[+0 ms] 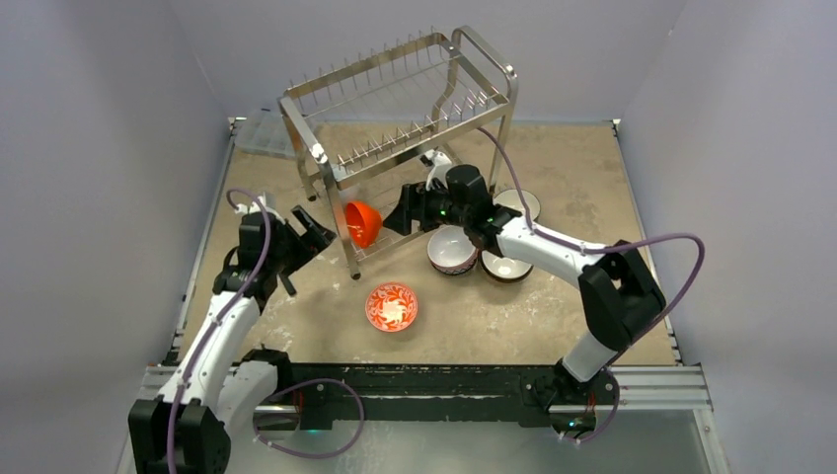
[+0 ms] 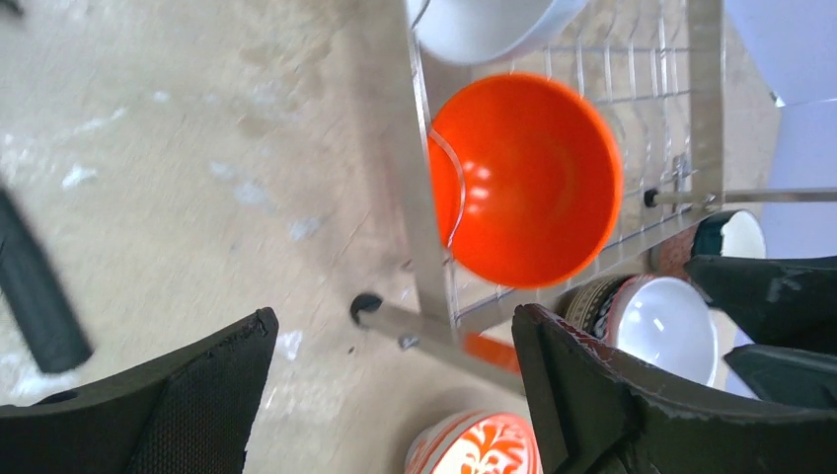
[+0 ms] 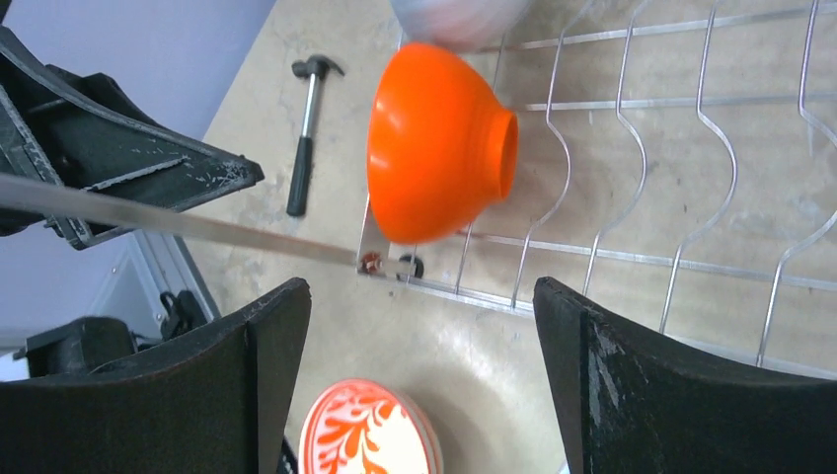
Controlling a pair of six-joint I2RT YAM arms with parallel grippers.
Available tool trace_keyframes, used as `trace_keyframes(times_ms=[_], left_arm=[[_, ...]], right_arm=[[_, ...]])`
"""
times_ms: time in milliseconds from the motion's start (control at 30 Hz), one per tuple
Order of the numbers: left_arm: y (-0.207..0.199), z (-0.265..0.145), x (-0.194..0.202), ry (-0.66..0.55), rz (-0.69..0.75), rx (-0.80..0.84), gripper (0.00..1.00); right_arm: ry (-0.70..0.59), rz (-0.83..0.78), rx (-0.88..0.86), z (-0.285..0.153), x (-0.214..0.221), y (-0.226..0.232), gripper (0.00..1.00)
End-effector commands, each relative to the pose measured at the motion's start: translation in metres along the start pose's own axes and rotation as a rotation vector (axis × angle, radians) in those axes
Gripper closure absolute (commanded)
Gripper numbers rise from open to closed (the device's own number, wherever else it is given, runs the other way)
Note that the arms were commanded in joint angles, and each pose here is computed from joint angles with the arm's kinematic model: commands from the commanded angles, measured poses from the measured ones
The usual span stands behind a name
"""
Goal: Load the bowls into the dish rack
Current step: Adjust the bowl in the dish rack, then pick up the bowl from the center of the board.
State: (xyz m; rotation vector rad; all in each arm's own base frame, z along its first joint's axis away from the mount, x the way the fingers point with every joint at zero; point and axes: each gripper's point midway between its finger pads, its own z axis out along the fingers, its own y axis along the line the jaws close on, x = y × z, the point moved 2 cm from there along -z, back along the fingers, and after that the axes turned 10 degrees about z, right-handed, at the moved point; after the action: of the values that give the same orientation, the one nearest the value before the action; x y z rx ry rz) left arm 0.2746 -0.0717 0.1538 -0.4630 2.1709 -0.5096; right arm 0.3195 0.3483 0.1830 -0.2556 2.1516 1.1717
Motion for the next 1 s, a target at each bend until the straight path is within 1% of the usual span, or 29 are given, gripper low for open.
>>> trace_keyframes(times_ms=[0, 100, 233, 433, 700, 833, 967], left_arm=[[0.020, -0.019, 0.039, 0.099, -0.044, -0.057, 0.12], [0.017, -0.029, 0.067, 0.158, -0.102, 0.012, 0.15], [0.007, -0.040, 0.084, 0.195, -0.154, 0.095, 0.17], [-0.002, -0.045, 0.108, 0.255, -0.161, 0.158, 0.19], [-0.022, -0.033, 0.144, 0.347, -0.124, 0.225, 0.23], [-0.037, -0.028, 0.159, 0.362, -0.086, 0.234, 0.24], [-0.042, -0.021, 0.175, 0.372, -0.065, 0.222, 0.26]], right_arm=[[-0.033, -0.014, 0.007, -0.024, -0.002, 0.004, 0.14], [-0.037, 0.021, 0.029, -0.038, 0.001, -0.010, 0.13], [-0.095, 0.062, 0.071, -0.065, -0.013, -0.037, 0.13], [-0.204, 0.090, 0.153, -0.108, -0.044, -0.075, 0.13], [-0.337, 0.136, 0.274, -0.157, -0.083, -0.134, 0.13], [-0.375, 0.119, 0.302, -0.165, -0.099, -0.149, 0.13], [-0.361, 0.067, 0.255, -0.156, -0.115, -0.148, 0.13]])
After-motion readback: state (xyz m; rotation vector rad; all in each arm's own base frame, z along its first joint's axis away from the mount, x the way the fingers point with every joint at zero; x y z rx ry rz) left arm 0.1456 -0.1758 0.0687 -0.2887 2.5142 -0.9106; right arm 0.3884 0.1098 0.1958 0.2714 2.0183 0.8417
